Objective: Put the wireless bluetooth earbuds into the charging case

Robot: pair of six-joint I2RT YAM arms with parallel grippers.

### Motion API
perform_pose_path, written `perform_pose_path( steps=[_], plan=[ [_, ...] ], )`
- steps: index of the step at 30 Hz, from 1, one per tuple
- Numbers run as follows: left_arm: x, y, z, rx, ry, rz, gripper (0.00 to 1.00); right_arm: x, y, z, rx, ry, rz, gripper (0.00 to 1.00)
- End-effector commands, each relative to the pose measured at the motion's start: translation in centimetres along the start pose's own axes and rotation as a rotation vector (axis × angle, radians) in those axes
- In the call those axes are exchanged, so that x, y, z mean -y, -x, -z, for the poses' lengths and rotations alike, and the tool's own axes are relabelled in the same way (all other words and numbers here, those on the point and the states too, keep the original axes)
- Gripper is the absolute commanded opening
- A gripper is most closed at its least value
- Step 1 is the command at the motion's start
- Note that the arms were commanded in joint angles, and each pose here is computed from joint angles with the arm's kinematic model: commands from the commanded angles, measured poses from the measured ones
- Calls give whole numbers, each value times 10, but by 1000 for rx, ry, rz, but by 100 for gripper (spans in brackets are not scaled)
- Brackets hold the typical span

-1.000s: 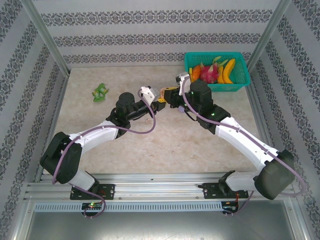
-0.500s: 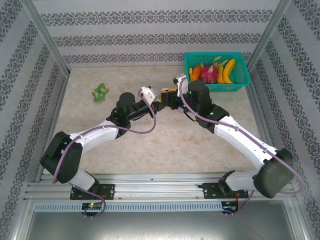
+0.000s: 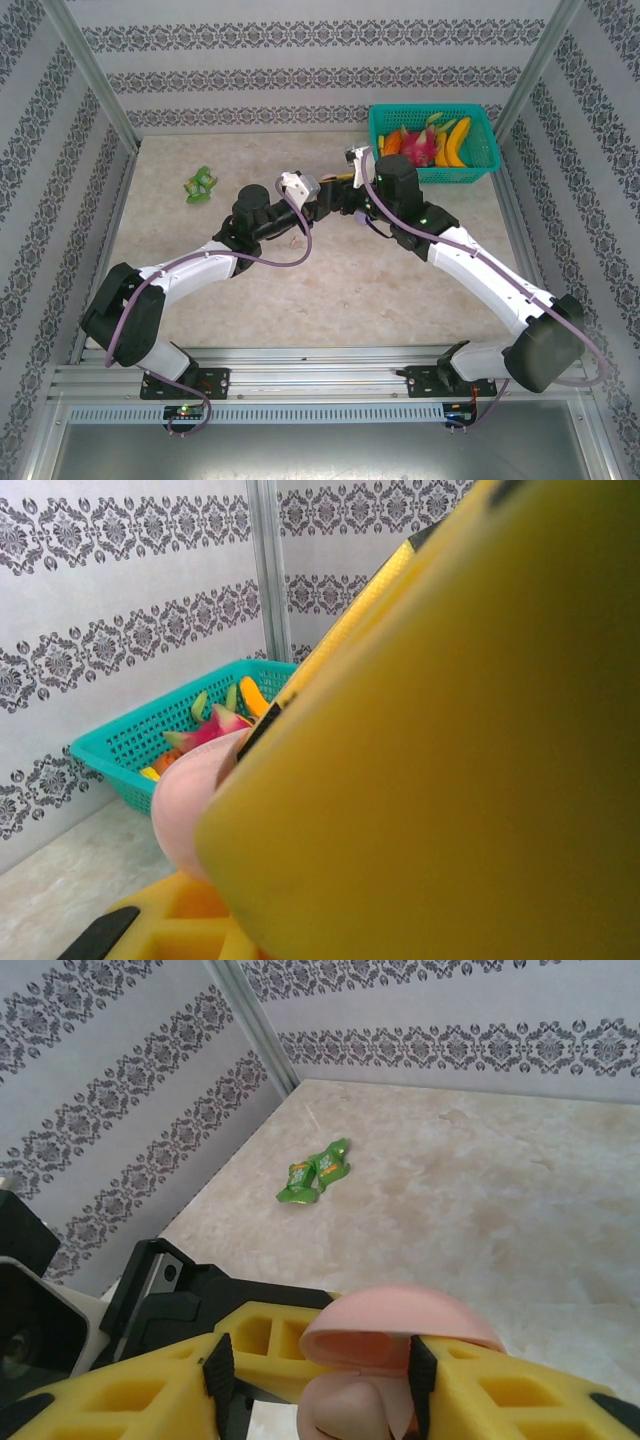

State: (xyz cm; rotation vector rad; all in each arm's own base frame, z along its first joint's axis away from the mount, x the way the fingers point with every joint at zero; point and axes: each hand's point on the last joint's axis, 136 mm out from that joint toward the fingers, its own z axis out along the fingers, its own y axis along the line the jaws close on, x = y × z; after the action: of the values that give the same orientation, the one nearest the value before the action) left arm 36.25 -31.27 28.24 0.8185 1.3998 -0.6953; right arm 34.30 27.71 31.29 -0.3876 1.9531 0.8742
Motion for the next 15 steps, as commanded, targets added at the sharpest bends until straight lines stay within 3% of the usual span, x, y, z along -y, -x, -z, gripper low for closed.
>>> perform_pose_path(
  steps=[1, 9, 15],
  plan=[
    [10, 25, -1, 74, -38, -21, 0, -5, 25, 3, 57, 27, -25, 53],
    [9, 23, 0, 74, -26, -18, 0, -8, 43, 14, 100, 65, -96, 59],
    [-1, 17, 5, 76, 35, -20, 0, -21, 61, 46, 157, 102, -144, 63]
  ],
)
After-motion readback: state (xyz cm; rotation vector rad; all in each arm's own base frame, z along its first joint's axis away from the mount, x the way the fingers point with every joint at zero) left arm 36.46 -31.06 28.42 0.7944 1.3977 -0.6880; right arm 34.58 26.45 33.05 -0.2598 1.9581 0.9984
